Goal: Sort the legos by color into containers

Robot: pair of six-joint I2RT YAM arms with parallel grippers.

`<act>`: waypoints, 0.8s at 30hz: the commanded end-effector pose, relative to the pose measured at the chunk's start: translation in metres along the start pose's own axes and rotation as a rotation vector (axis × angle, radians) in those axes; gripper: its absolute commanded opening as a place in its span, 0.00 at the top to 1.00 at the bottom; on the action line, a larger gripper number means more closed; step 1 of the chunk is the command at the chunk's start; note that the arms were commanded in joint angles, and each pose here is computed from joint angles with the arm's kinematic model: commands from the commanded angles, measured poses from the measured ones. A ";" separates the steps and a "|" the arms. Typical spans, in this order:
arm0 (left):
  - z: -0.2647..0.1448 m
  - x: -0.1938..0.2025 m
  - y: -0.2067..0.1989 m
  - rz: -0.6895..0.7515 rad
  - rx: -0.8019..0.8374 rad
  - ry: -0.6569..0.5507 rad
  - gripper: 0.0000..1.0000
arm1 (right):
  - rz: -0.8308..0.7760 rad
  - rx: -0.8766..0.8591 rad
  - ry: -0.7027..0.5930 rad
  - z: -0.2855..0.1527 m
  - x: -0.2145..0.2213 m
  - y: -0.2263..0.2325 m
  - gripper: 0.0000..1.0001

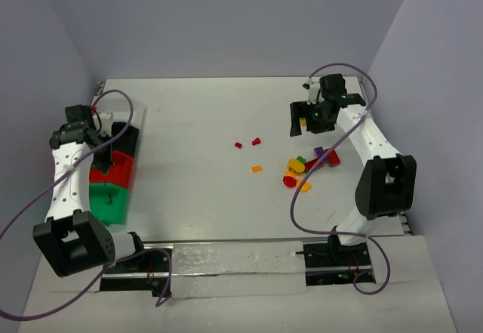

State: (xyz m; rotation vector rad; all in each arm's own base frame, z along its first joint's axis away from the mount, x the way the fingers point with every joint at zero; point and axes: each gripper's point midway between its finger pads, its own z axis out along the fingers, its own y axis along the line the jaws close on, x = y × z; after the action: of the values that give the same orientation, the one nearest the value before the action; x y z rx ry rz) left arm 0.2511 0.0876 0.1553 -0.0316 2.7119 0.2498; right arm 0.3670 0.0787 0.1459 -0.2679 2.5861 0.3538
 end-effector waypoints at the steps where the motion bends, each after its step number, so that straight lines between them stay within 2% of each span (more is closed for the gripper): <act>1: -0.008 0.038 0.024 -0.013 -0.021 0.066 1.00 | -0.028 -0.006 -0.017 -0.002 -0.013 0.005 0.00; 5: 0.002 0.058 0.036 -0.028 -0.050 0.108 1.00 | -0.027 -0.008 -0.016 0.001 -0.014 0.005 0.00; 16: 0.021 0.075 0.047 -0.049 -0.056 0.158 0.99 | -0.032 -0.003 -0.005 0.001 -0.011 0.004 0.00; 18: 0.021 0.076 0.048 -0.047 -0.056 0.158 0.88 | -0.032 -0.004 -0.006 0.001 -0.011 0.004 0.00; 19: 0.020 0.075 0.048 -0.047 -0.055 0.153 0.77 | -0.031 -0.005 -0.005 0.002 -0.011 0.004 0.00; 20: 0.018 0.074 0.048 -0.047 -0.056 0.142 0.58 | -0.031 -0.005 -0.005 0.002 -0.012 0.004 0.00; 23: 0.010 0.065 0.050 -0.040 -0.057 0.112 0.36 | -0.031 -0.007 -0.005 0.002 -0.012 0.004 0.00; 24: 0.007 0.062 0.050 -0.040 -0.053 0.098 0.26 | -0.031 -0.007 -0.006 0.002 -0.012 0.004 0.00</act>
State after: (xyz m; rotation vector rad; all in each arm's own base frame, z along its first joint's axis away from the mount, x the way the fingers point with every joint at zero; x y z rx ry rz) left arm 0.1818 0.1345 0.1125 -0.1435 2.8840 0.3010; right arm 0.3688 0.0818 0.1379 -0.2826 2.6114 0.3570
